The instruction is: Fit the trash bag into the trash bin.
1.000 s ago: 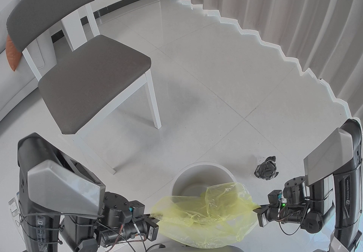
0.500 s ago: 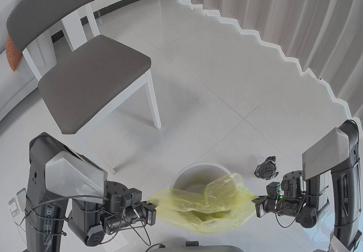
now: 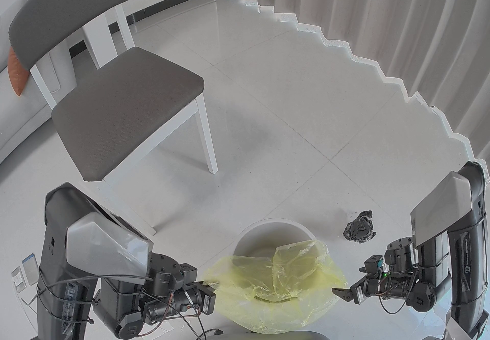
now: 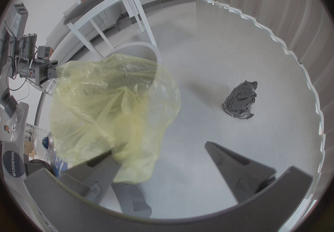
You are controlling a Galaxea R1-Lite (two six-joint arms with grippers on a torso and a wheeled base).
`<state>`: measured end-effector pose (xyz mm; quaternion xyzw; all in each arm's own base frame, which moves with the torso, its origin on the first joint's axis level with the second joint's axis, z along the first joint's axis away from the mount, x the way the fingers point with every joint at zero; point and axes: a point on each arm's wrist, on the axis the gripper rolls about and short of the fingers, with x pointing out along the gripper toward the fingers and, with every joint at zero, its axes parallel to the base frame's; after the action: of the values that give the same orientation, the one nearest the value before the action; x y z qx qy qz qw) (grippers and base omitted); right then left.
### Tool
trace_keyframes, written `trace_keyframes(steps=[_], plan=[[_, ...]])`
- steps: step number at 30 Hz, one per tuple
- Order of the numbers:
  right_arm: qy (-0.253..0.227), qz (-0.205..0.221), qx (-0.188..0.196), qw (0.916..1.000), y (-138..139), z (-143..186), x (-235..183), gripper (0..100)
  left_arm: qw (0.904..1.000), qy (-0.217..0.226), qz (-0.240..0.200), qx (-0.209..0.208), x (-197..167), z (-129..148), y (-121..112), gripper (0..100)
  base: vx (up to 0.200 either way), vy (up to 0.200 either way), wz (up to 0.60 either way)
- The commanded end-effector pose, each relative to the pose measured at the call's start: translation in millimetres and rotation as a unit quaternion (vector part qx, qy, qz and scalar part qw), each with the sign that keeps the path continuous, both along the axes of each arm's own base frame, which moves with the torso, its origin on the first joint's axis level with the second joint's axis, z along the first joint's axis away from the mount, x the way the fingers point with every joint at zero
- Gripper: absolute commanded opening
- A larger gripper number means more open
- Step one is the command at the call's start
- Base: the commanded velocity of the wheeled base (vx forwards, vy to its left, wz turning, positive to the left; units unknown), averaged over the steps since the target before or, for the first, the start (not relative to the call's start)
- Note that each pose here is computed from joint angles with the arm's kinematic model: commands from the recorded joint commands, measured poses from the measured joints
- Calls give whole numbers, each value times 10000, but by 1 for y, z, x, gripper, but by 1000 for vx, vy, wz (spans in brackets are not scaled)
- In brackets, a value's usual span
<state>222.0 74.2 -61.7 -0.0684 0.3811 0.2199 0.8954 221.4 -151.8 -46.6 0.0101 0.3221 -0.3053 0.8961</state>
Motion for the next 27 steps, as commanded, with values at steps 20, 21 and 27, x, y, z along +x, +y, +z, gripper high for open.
trace_keyframes(steps=[20, 21, 27], plan=[[-894, 268, 492, 9944, -1, 59, -10, 100, 9969, -496, 269, -550, 37, 1, -17, 100, 0, 0, 0], [-883, 352, 497, 9942, 3, 59, -12, 100, 9966, -518, 280, -572, 39, 0, -18, 100, 0, 0, 0], [-938, 1043, 565, 9885, 36, 59, -20, 100, 9965, -538, 275, -569, 40, -1, -21, 100, 0, 0, 0]])
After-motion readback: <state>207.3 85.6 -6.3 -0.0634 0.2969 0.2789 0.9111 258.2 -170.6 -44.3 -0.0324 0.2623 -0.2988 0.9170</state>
